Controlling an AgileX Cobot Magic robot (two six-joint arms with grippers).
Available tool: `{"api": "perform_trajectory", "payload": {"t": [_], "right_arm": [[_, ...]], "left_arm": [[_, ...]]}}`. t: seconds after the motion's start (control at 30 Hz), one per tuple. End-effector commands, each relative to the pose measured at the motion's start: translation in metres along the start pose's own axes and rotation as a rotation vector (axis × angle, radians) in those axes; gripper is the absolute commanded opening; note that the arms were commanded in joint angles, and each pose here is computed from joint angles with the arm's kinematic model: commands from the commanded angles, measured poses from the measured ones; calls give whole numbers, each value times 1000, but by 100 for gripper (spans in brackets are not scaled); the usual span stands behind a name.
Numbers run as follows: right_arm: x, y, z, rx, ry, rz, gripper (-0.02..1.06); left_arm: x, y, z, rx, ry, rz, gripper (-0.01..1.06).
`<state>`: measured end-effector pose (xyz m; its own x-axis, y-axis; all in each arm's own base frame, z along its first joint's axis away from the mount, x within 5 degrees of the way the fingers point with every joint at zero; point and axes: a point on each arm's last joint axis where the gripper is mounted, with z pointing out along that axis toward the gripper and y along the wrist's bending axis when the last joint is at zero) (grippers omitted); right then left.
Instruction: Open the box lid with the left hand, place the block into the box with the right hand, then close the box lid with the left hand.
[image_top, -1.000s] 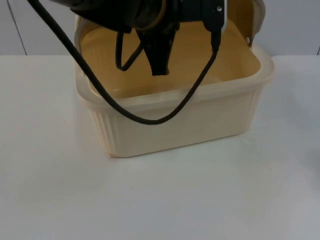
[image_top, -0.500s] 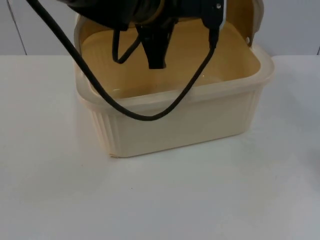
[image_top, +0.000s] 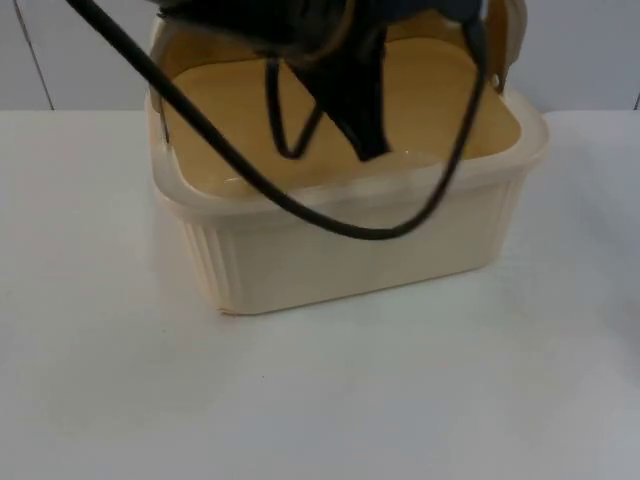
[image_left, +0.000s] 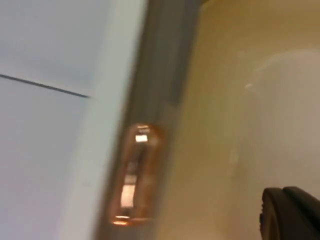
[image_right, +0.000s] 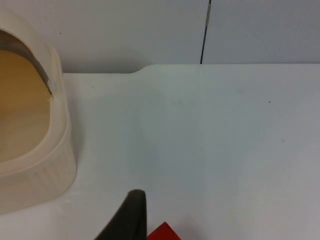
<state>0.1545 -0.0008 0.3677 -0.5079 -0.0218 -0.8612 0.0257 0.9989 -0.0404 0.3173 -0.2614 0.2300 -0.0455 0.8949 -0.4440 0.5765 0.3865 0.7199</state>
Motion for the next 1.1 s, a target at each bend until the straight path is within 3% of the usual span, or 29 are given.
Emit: {"api": "perform_trajectory", "payload": {"t": [0.0, 0.13, 0.2, 0.3, 0.37, 0.47, 0.57, 0.67, 0.83, 0.87, 1.03, 1.07], "right_arm": [[-2, 0, -1, 0, -10, -7, 104], [-2, 0, -1, 0, -10, -7, 104], [-2, 0, -1, 0, -10, -7, 104], [-2, 0, -1, 0, -10, -7, 104], [-2, 0, -1, 0, -10, -7, 104], [-2, 0, -1, -4, -9, -2, 104], [-2, 1, -1, -11, -9, 5, 104], [-2, 2, -1, -17, -8, 13, 104], [-2, 2, -1, -16, -2, 13, 104], [-2, 2, -1, -16, -2, 13, 104], [-1, 2, -1, -16, 2, 13, 104], [-1, 2, -1, -16, 2, 13, 104]], "left_arm": [[-7, -5, -12, 21, 22, -99, 0], [-17, -11, -27, 45, 17, -158, 0], [-20, -11, -40, 80, 27, -262, 0], [-15, -6, -60, 155, 113, -499, 0], [-12, -6, -65, 196, 130, -532, 0], [-14, -5, -92, 317, 3, -543, 0], [-11, -1, -108, 333, -46, -575, 0], [-3, 9, -122, 318, -62, -608, 0], [38, 59, -165, 167, -117, -747, 0], [38, 59, -165, 167, -117, -747, 0], [102, 105, -192, -94, 49, -814, 0], [102, 105, -192, -94, 49, -814, 0]]}}
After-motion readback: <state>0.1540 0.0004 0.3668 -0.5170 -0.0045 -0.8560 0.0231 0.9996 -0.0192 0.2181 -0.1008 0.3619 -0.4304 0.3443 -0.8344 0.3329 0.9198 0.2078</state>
